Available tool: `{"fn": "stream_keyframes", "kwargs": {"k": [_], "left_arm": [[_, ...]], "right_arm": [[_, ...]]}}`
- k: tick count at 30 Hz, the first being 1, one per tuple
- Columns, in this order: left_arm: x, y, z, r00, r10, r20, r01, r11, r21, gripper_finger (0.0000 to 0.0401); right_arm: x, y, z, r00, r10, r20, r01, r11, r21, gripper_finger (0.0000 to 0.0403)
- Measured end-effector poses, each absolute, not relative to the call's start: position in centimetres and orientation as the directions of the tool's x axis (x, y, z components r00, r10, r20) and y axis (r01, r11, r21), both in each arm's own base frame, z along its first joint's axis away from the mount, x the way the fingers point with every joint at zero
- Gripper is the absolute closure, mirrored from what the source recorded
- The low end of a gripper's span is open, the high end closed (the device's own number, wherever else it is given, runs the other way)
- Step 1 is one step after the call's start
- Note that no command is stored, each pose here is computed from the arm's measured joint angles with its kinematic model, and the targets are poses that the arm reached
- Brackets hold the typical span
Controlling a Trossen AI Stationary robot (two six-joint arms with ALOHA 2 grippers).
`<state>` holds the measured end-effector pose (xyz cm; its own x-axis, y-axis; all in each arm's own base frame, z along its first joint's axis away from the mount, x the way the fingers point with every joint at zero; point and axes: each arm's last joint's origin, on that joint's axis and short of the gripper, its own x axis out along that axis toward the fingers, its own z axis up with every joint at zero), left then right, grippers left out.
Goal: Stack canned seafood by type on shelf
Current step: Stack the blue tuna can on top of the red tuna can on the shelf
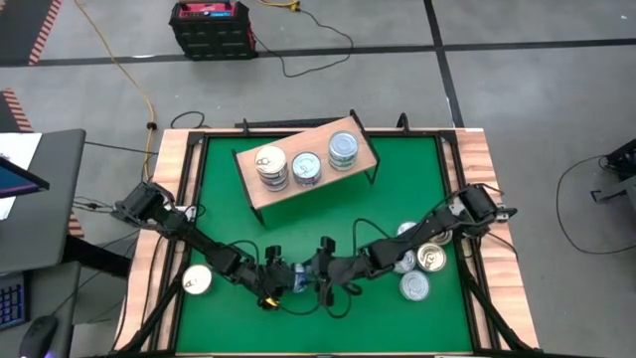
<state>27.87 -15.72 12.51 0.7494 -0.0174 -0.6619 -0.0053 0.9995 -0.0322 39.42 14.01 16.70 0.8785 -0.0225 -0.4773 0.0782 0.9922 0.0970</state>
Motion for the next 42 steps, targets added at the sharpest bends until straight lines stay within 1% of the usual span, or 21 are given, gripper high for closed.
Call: {"fn": "stream_keyframes", "kwargs": {"k": [3, 5, 10, 12, 17, 22, 24, 27, 35, 42], "left_arm": [[28.1, -15.8, 12.7, 0.746, -0.026, -0.666, 0.001, 0.999, -0.038, 0.0221], [28.2, -15.9, 13.0, 0.728, -0.022, -0.686, 0.002, 1.0, -0.029, 0.0221], [28.4, -16.1, 14.1, 0.605, 0.043, -0.795, -0.071, 0.997, 0.0, 0.0221], [28.4, -16.2, 14.4, 0.583, 0.049, -0.811, -0.078, 0.997, 0.005, 0.0221], [28.7, -16.6, 14.6, 0.618, 0.01, -0.786, -0.028, 1.0, -0.009, 0.0221], [29.0, -16.5, 14.8, 0.643, 0.027, -0.765, -0.007, 1.0, 0.03, 0.0221], [29.2, -16.7, 15.1, 0.663, -0.009, -0.749, 0.053, 0.998, 0.035, 0.0221], [29.1, -17.1, 15.0, 0.645, -0.066, -0.761, 0.154, 0.987, 0.045, 0.0221], [28.6, -16.8, 14.6, 0.6, -0.035, -0.799, 0.115, 0.992, 0.042, 0.0221], [28.3, -17.0, 14.7, 0.581, -0.056, -0.812, 0.115, 0.993, 0.014, 0.0221]], "right_arm": [[39.7, 13.8, 17.0, 0.894, -0.021, -0.448, 0.07, 0.993, 0.094, 0.0133], [39.7, 13.8, 16.9, 0.892, -0.021, -0.452, 0.07, 0.993, 0.091, 0.0133], [39.5, 13.7, 16.5, 0.872, -0.029, -0.489, 0.075, 0.994, 0.075, 0.0133], [39.5, 13.7, 16.3, 0.869, -0.031, -0.494, 0.076, 0.994, 0.072, 0.0133], [39.6, 13.7, 16.5, 0.881, -0.025, -0.473, 0.072, 0.994, 0.082, 0.0133], [39.7, 13.6, 16.6, 0.885, -0.036, -0.463, 0.075, 0.995, 0.067, 0.0133], [39.8, 13.4, 16.7, 0.888, -0.041, -0.458, 0.079, 0.995, 0.063, 0.0133], [39.9, 13.1, 16.7, 0.888, -0.047, -0.458, 0.086, 0.994, 0.064, 0.0133], [39.9, 12.9, 16.6, 0.883, -0.049, -0.467, 0.09, 0.994, 0.064, 0.0133], [39.9, 12.9, 16.7, 0.887, -0.056, -0.458, 0.091, 0.994, 0.055, 0.0133]]}}
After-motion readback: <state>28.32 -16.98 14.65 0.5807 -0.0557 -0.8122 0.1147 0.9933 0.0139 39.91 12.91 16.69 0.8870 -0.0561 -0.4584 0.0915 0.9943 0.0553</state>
